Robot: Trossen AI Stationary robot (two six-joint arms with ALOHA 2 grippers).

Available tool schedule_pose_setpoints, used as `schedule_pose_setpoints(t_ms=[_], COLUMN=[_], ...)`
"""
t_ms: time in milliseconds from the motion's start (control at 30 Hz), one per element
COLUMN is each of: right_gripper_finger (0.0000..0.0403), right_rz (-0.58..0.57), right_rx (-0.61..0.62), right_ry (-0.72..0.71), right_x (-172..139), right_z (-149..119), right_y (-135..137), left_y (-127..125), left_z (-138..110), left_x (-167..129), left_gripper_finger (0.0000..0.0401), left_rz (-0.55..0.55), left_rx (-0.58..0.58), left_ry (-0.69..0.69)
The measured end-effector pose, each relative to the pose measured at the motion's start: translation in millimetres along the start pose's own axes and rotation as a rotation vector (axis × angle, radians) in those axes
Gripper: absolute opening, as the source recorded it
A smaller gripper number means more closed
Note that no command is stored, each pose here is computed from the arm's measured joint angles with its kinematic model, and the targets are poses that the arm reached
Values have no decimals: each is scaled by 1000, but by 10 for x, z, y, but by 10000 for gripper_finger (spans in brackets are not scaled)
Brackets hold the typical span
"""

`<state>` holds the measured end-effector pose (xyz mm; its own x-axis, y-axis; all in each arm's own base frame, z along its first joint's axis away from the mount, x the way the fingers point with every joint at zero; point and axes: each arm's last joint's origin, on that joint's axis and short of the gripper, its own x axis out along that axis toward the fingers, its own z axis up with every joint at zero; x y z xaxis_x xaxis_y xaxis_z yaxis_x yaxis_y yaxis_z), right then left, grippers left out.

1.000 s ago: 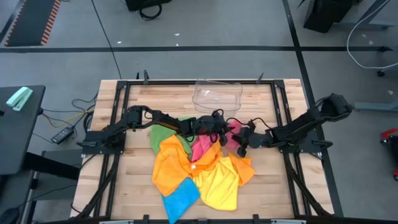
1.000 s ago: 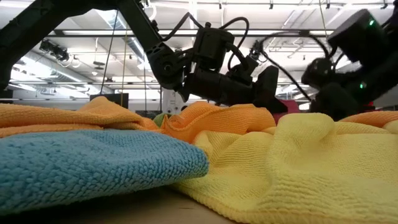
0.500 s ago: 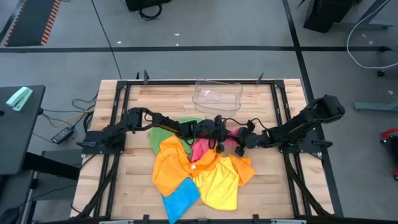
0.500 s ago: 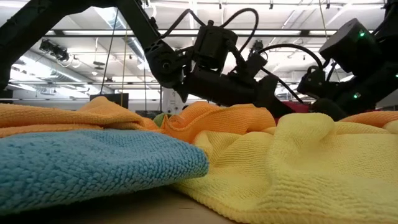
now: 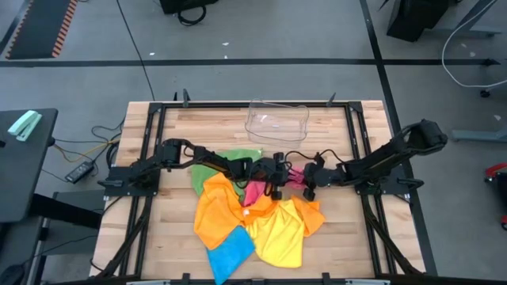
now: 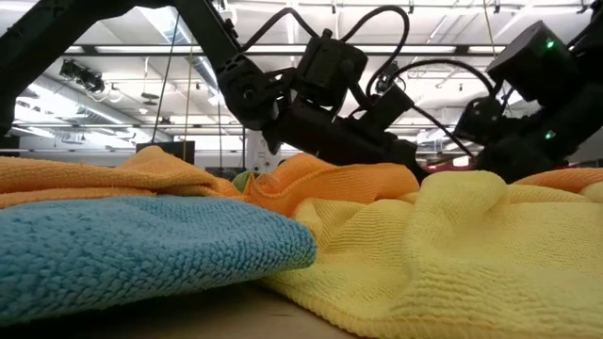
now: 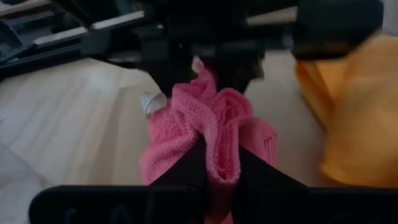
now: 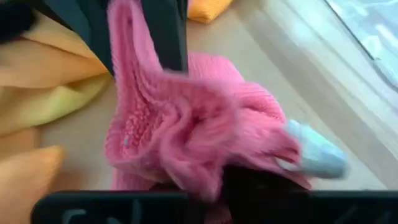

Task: Fold microfiber towels
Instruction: Fold the pink microfiber cloth

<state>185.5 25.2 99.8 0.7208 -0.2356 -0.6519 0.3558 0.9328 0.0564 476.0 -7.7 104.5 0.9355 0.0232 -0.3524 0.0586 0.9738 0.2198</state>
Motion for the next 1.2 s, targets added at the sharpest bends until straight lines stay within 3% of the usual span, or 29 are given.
schedule_pose_setpoints(t_ms=[433, 667, 967, 1100, 1200], right_gripper_finger=[52, 52, 52, 52, 52], right_rz=[96, 140, 139, 185, 146], right_rx=[96, 127, 118, 139, 139], right_ry=[41, 158, 276, 225, 133], right_x=[-88, -136, -351, -448, -466], right_z=[27, 106, 486, 669, 761], right_y=[7, 53, 150, 197, 204], left_y=[-58, -82, -96, -98, -100], left_z=[-22, -76, -77, -81, -80], left_x=[-3, -7, -8, -9, -9], left_gripper_finger=[53, 83, 147, 177, 191], left_rz=[-16, -31, -72, -75, -77], left_rx=[-48, -44, -90, -94, -98], left_ry=[33, 91, 89, 93, 92])
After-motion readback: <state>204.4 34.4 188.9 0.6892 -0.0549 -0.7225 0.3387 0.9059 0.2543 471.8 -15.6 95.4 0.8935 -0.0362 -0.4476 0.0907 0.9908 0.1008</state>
